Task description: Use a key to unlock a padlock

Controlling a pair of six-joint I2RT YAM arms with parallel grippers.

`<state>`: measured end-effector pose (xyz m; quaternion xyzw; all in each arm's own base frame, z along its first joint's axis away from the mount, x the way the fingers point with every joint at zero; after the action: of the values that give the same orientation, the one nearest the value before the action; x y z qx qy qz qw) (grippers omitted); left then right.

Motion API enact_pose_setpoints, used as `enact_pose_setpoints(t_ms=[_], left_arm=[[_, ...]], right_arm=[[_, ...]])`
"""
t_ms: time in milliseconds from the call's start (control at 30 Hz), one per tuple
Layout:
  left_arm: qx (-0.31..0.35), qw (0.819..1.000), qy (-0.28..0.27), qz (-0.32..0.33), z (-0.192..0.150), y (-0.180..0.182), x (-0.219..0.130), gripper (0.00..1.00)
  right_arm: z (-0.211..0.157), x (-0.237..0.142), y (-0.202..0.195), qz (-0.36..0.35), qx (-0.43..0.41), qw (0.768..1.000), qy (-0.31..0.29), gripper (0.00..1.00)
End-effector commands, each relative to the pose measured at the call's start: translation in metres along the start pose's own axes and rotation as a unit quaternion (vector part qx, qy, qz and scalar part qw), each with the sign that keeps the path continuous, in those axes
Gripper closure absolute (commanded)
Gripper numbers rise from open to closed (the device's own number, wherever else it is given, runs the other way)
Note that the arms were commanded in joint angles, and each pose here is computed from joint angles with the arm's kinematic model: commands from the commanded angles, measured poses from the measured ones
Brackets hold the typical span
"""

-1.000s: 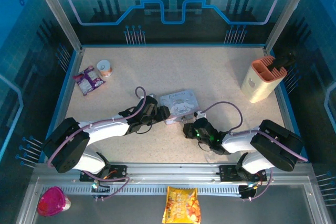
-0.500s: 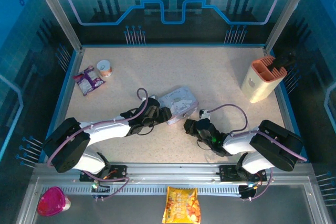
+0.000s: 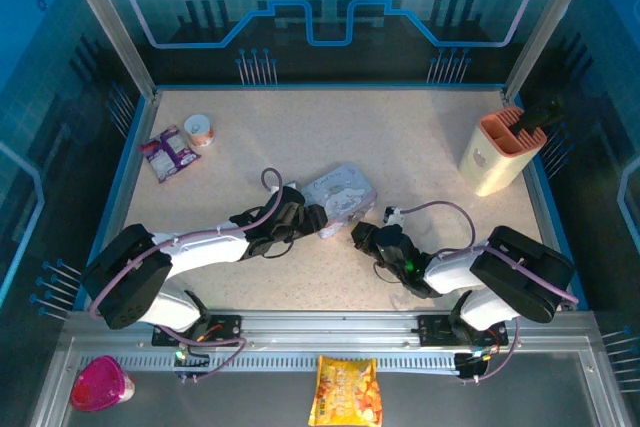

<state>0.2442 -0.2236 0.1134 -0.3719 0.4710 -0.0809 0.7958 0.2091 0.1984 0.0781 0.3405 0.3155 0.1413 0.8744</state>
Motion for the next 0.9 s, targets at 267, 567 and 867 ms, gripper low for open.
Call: enact_pose_setpoints(t_ms=[267,567,867], left_arm=[[0.006,0.998,0.020,0.056,-0.011,0.023,0.004,0.45],[0.028,0.999,0.012,0.027,-0.001,0.010,-0.010,0.37],[0.078,0.996,-0.035,-0.008,0.023,0.015,-0.045,0.26]], right_arm=[[0.018,-0.015,-0.010,-0.043,-0.005,0.998,-0.046,1.00],[0.024,-0.033,-0.016,-0.067,-0.064,0.996,-0.017,1.00],[0.031,-0.074,-0.014,-0.068,-0.175,0.982,0.033,1.00]])
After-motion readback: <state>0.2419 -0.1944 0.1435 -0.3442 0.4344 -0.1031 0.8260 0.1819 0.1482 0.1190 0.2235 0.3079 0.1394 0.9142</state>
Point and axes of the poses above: each hand's point on the last joint's axis, 136 mm out from that joint toward the fingers, its own x axis out along the fingers, its own y axis along the line the jaws close on, z = x × y, the point moved 6 cm from there along -x, back along the fingers, and after that the axes turned 9 degrees about -x, right-handed, at the moved point
